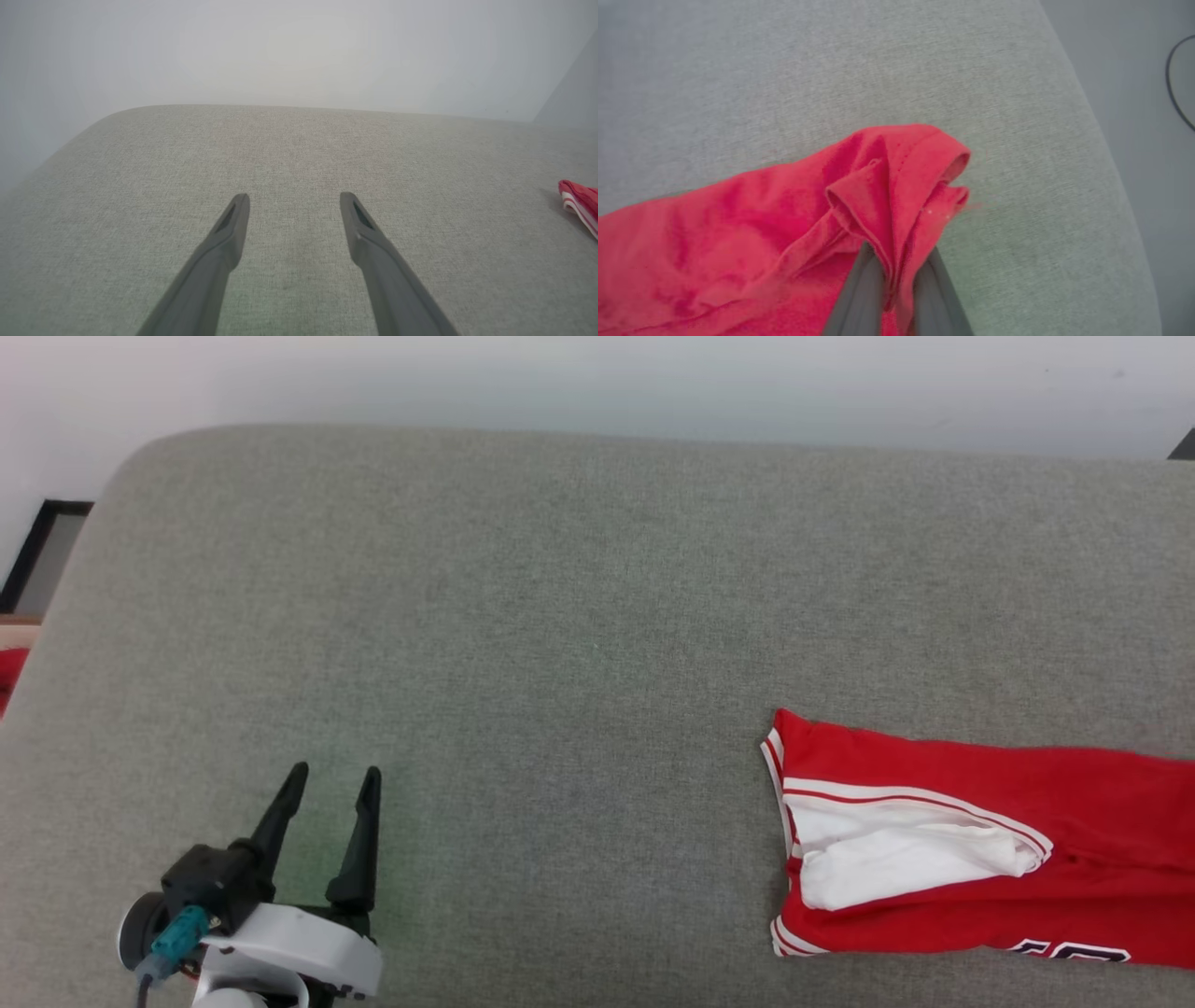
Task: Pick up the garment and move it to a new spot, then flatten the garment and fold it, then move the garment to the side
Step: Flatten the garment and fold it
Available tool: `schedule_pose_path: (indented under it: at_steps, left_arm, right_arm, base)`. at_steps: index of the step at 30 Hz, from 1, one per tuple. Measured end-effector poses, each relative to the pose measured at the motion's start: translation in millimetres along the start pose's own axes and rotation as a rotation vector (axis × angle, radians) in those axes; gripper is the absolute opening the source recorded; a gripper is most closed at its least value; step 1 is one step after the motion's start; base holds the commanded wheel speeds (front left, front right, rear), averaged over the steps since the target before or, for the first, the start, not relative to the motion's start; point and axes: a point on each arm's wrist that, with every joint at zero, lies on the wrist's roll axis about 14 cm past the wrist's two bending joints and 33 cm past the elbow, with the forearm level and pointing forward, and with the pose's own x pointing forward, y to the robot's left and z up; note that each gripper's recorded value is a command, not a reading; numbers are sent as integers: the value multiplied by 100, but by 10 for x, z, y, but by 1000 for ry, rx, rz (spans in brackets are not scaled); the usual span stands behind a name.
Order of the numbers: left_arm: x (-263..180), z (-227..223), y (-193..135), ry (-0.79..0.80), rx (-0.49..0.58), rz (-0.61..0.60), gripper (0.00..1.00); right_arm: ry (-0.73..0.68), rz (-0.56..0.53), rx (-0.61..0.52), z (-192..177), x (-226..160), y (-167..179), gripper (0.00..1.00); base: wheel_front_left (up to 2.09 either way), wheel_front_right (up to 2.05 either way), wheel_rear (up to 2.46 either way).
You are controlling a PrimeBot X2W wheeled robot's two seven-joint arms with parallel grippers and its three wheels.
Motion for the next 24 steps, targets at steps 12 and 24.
schedule_pose_path:
  at_steps: [12,24]
  left_arm:
    - [-110,30,-80,-10,-13,-8,100]
    - [-303,30,31,-13,-44,50,100]
  right_arm:
    - [-14,407,-168,-72,-324,1510,0]
    - [8,859,-393,-261,-867,3222,0]
  base:
    - [0,0,0]
    - [0,0,0]
